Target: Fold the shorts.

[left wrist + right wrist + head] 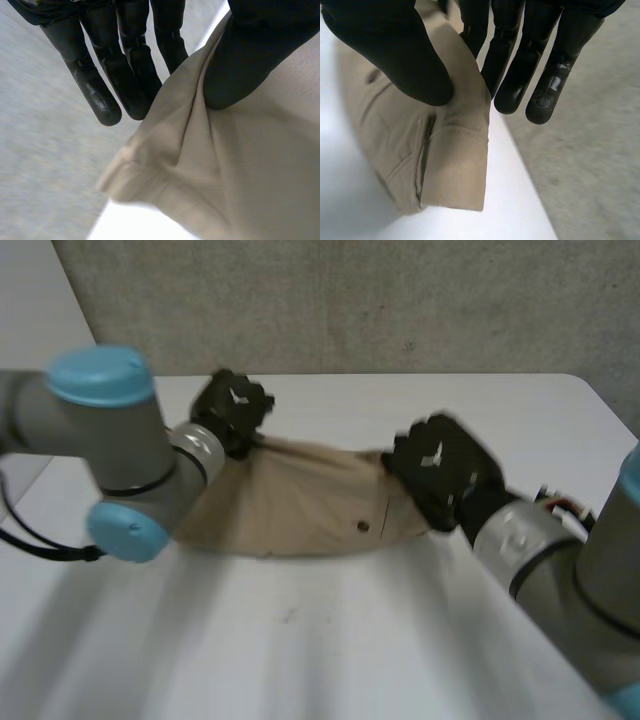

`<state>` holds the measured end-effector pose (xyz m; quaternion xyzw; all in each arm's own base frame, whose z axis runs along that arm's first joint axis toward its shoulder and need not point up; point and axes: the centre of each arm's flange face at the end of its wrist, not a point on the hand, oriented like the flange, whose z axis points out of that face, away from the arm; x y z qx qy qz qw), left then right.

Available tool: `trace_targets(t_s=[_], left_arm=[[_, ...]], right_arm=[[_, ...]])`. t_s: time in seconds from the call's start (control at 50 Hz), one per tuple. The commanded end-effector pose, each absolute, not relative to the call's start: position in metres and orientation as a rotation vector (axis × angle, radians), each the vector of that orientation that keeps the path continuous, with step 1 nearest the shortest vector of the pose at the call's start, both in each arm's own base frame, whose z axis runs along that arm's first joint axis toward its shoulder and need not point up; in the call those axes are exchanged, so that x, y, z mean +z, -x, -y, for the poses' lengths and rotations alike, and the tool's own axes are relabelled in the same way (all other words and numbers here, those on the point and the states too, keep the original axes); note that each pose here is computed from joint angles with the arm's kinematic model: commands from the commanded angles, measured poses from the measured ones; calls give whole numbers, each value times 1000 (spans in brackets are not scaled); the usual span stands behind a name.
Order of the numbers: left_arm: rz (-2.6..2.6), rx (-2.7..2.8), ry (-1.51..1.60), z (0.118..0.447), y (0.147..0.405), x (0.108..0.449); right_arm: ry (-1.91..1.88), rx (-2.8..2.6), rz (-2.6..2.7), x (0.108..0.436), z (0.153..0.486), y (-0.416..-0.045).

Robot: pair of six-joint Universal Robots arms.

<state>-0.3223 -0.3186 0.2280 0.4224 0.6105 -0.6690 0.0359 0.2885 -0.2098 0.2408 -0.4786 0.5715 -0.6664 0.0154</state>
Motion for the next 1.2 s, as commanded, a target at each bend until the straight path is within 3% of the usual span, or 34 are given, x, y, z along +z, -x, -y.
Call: trace_targets(t_s=[0.02, 0.04, 0.18, 0.26, 0.32, 0.4, 0.54, 0.66, 0.76, 0.82, 0.88, 0.9, 0.96, 0.98, 1.04, 1.1, 1.2], left_arm=[[-1666, -2305, -1153, 251, 299, 335], [-1602, -2378, -1083, 238, 291, 362], [-1299, -2646, -752, 183, 249, 469], [-1217, -2698, -675, 164, 237, 493], [-1226, -2690, -661, 162, 235, 493], [-1326, -2627, -716, 171, 240, 472], [-1609, -2402, -896, 222, 268, 392], [-1876, -2126, -1054, 281, 296, 289], [-1829, -2152, -997, 330, 311, 252], [-1639, -2320, -774, 361, 317, 275], [-1424, -2477, -537, 374, 316, 320], [-1354, -2520, -471, 376, 316, 335], [-1110, -2650, -276, 372, 313, 384], [-1006, -2711, -206, 362, 314, 406], [-871, -2797, -109, 333, 308, 444], [-886, -2829, -134, 305, 306, 449], [-1074, -2800, -244, 290, 304, 407]], right_arm=[[1156, -2218, -1719, 318, 228, -292], [1134, -2237, -1699, 330, 227, -292], [934, -2426, -1474, 422, 212, -280], [864, -2537, -1372, 460, 196, -265], [846, -2574, -1369, 470, 194, -256], [888, -2510, -1491, 452, 212, -256], [1018, -2306, -1687, 392, 242, -281], [1113, -2127, -1812, 322, 271, -313], [1069, -2183, -1824, 283, 305, -329], [973, -2359, -1767, 285, 327, -334], [879, -2622, -1582, 314, 342, -338], [824, -2780, -1424, 340, 345, -339], [699, -2975, -1173, 384, 340, -336], [614, -3056, -1023, 411, 332, -332], [493, -3131, -838, 444, 316, -324], [531, -3112, -874, 443, 310, -321], [761, -2958, -1127, 399, 304, -321]])
